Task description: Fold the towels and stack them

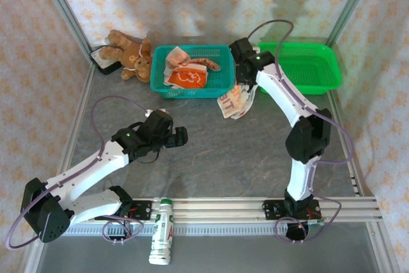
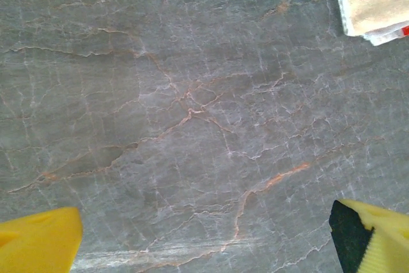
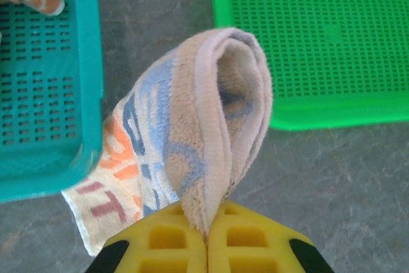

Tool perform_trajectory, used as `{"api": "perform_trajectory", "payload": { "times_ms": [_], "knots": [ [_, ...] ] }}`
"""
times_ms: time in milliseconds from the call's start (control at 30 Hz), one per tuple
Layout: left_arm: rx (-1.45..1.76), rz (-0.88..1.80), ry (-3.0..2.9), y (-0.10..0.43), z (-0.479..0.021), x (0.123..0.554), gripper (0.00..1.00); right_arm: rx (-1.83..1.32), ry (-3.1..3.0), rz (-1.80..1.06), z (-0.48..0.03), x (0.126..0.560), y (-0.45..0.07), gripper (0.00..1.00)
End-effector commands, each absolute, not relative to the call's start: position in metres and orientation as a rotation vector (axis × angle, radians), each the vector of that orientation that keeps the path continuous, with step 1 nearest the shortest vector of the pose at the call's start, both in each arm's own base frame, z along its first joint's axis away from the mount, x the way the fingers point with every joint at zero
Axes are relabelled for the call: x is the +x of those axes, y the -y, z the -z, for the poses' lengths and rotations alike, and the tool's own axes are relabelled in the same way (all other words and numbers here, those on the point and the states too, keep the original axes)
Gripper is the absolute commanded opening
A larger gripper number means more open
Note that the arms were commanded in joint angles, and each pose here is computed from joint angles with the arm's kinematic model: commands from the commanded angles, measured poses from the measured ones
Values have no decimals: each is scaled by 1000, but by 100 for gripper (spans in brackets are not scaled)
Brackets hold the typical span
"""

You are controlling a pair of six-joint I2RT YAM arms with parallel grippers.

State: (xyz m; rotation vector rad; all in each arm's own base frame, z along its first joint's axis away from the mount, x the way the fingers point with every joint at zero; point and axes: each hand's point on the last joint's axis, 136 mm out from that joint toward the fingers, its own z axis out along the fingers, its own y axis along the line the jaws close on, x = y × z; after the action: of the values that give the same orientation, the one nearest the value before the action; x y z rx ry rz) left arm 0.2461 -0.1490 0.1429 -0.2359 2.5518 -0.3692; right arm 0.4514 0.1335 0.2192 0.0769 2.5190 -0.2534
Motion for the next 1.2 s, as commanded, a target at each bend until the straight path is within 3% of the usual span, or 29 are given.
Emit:
{"api": "perform_trajectory", "payload": {
  "times_ms": [0, 533, 800, 1167],
  "knots": [
    [-221, 314, -2541, 141, -155, 250, 100, 79, -2508, 336, -224, 471, -113, 0],
    [-252, 280, -2560, 139, -157, 265, 100, 216, -2464, 249, -222, 546, -92, 0],
    [-263, 281, -2570, 139, -156, 268, 100, 260, -2397, 227, -237, 562, -81, 0],
    [-287, 271, -2552, 135, -160, 270, 100, 371, -2375, 257, -246, 568, -16, 0]
  ]
}}
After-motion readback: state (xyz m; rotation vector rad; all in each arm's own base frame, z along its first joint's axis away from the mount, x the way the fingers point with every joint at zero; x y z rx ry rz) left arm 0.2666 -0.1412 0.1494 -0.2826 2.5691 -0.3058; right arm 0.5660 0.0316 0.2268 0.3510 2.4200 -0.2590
